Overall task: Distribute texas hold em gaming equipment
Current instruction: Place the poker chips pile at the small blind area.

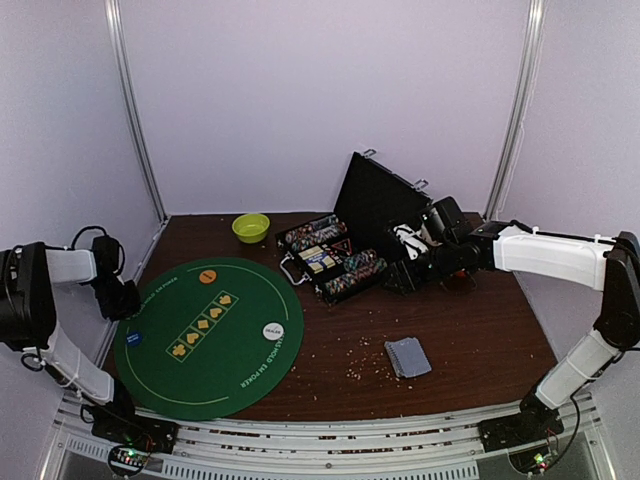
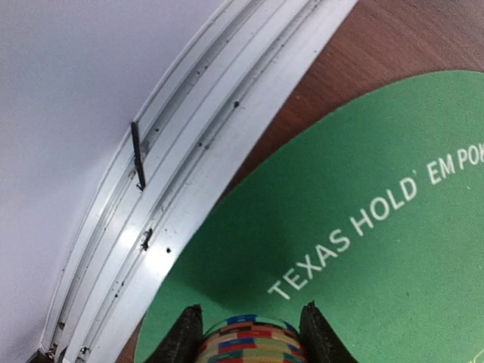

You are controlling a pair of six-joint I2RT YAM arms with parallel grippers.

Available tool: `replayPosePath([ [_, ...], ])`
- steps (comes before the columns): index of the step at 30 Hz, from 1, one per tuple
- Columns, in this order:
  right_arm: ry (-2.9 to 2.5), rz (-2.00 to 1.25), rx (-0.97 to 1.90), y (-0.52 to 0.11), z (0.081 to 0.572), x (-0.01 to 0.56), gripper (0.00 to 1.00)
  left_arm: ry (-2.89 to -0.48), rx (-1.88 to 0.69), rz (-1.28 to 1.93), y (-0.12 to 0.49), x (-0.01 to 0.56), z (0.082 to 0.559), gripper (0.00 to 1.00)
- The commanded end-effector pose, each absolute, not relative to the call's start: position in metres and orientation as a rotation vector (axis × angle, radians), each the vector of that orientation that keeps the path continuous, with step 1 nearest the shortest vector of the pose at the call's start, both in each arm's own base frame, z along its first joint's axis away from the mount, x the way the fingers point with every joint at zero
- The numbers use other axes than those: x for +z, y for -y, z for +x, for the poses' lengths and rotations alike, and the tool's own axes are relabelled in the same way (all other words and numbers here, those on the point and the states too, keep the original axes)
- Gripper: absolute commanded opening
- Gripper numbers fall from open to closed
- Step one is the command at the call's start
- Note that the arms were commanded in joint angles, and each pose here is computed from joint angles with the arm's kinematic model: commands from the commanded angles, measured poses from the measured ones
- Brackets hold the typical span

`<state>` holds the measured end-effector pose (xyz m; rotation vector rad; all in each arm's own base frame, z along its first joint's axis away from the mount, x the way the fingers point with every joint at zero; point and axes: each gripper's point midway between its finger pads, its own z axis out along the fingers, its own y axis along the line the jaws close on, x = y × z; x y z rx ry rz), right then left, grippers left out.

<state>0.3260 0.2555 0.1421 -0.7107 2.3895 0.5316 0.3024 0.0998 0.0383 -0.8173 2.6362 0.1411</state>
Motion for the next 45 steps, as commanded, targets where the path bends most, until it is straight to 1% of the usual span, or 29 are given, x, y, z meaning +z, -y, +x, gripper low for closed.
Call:
replayPosePath([
  [1,-2.382,-0.713,0.544,-0.254,0.327,0.144,0.63,-2.539,0.176,-0.935,-0.117,0.031,0.314,0.0],
  [7,-2.379,-0.715,0.552,-0.254,0.327,0.145,0.63,-2.509,0.129,-0.972,-0.114,0.019,0.321,0.0],
  [10,-2.383,-0.716,0.559,-0.254,0.327,0.145,0.63,-2.49,0.157,-1.011,-0.119,0.014,0.319,0.0],
  [15,-2.386,-0.718,0.561,-0.254,0.327,0.145,0.63,-2.506,0.093,-1.052,-0.11,0.0,0.314,0.0],
  [18,-2.388,-0.719,0.563,-0.255,0.327,0.144,0.63,-2.492,0.11,-1.085,-0.111,-0.002,0.306,0.01],
  [21,-2.385,-0.721,0.569,-0.255,0.327,0.146,0.63,-2.469,0.098,-1.092,-0.11,-0.001,0.304,0.16],
  [26,-2.384,-0.724,0.576,-0.256,0.327,0.148,0.63,-2.498,0.081,-1.062,-0.106,-0.006,0.303,0.29],
  [32,-2.377,-0.722,0.588,-0.256,0.327,0.152,0.63,-2.507,0.071,-1.048,-0.104,-0.008,0.303,0.36],
  [33,-2.374,-0.722,0.589,-0.257,0.328,0.154,0.63,-2.508,0.072,-1.047,-0.104,-0.008,0.303,0.41],
  [36,-2.369,-0.721,0.589,-0.256,0.328,0.156,0.63,-2.508,0.085,-1.035,-0.106,-0.007,0.302,0.46],
  [45,-2.364,-0.723,0.601,-0.257,0.328,0.16,0.63,-2.514,0.081,-1.015,-0.105,-0.007,0.305,0.54],
])
